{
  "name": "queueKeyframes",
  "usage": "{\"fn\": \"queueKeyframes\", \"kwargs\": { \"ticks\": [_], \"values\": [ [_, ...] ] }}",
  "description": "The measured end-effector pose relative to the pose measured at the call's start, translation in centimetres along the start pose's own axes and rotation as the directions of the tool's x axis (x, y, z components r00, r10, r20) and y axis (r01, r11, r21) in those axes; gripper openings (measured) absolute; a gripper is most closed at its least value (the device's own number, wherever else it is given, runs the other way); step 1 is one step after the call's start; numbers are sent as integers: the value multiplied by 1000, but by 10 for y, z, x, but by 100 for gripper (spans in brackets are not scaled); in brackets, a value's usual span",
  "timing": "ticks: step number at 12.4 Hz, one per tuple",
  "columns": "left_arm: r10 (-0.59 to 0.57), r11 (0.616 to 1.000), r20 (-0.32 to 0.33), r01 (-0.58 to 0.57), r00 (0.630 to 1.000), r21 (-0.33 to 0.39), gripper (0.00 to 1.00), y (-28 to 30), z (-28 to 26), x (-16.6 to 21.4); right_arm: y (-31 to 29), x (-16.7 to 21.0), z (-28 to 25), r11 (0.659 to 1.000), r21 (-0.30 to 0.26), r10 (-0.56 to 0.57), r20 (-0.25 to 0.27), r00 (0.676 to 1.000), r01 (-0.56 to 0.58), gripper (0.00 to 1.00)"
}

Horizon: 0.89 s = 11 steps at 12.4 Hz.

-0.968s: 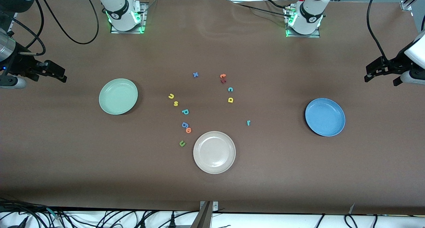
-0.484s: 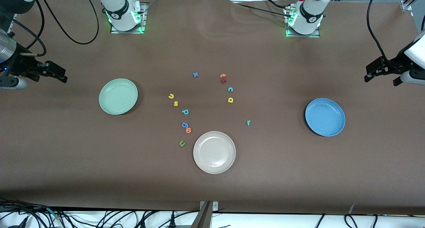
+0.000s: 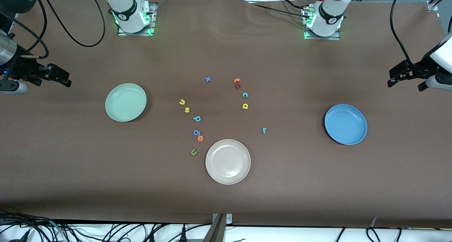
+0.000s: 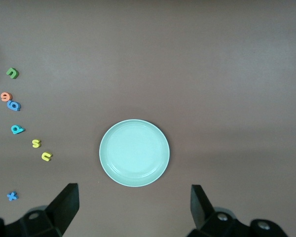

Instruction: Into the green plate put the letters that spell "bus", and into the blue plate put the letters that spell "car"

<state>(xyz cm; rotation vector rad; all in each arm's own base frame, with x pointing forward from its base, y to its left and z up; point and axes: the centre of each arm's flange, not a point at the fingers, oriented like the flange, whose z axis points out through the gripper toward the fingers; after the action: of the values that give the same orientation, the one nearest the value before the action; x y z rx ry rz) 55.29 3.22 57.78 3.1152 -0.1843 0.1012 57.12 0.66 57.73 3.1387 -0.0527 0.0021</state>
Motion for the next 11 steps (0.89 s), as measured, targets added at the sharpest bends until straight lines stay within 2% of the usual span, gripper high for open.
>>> {"fn": "queueKeyframes", "kwargs": {
  "ticks": [11],
  "values": [
    [0, 1000, 0, 0, 1000, 0, 100, 0, 0, 0, 0, -3, 2, 1000, -1, 0, 24, 1000, 0, 100]
  ]
}}
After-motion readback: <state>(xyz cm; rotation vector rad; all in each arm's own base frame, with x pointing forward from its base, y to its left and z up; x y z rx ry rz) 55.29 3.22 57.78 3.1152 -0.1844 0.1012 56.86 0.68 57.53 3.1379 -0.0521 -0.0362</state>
